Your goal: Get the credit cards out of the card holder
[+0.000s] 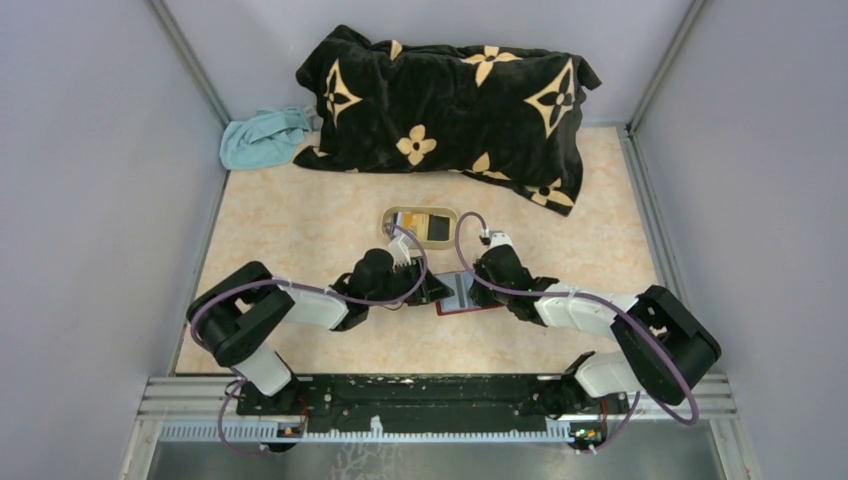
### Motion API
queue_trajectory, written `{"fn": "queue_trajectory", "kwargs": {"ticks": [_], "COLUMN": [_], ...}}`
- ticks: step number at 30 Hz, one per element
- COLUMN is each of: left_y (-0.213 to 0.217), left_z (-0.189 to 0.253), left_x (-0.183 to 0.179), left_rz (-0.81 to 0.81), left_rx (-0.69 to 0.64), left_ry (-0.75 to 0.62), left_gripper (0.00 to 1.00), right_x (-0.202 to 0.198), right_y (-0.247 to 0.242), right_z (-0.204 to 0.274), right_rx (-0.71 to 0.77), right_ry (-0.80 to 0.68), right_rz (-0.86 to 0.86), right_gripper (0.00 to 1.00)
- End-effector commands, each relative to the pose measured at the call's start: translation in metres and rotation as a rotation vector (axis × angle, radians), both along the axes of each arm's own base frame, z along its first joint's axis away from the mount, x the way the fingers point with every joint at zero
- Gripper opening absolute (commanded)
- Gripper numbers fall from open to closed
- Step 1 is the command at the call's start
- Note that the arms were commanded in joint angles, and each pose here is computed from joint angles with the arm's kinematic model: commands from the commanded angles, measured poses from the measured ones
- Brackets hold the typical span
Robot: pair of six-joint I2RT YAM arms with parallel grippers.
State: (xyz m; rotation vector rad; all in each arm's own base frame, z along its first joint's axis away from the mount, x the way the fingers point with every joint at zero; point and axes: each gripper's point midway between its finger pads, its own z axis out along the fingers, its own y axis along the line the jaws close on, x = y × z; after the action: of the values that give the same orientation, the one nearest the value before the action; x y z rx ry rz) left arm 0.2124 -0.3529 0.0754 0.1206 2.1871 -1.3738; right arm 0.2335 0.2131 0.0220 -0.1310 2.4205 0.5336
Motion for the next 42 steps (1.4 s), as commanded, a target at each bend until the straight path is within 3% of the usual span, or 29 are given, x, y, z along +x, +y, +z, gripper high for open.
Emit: {"fn": "queue_trajectory", "kwargs": {"ticks": [1, 16, 42], "left_y": [0.012, 0.015, -0.003], "left_z": [-0.008, -0.038, -0.03], "left_x": [0.003, 0.0, 0.0], "left_rz": [0.078, 0.081, 0.028], "left_rx": [0.064, 0.108, 0.024], "left_ry": [-0.003, 0.049, 0.046], "left_gripper": [0.41, 0.4, 0.4], "right_x": [-0.003, -0.002, -0.003], "right_y": [0.001, 0.0, 0.003], "right_z": [0.005, 0.003, -0.002], "right_rx": [0.025, 0.012, 0.017], "right_ry": [-0.007, -0.009, 0.008], "right_rz": [-0.003, -0.001, 0.011], "right_gripper": [0.0, 0.0, 0.0]}}
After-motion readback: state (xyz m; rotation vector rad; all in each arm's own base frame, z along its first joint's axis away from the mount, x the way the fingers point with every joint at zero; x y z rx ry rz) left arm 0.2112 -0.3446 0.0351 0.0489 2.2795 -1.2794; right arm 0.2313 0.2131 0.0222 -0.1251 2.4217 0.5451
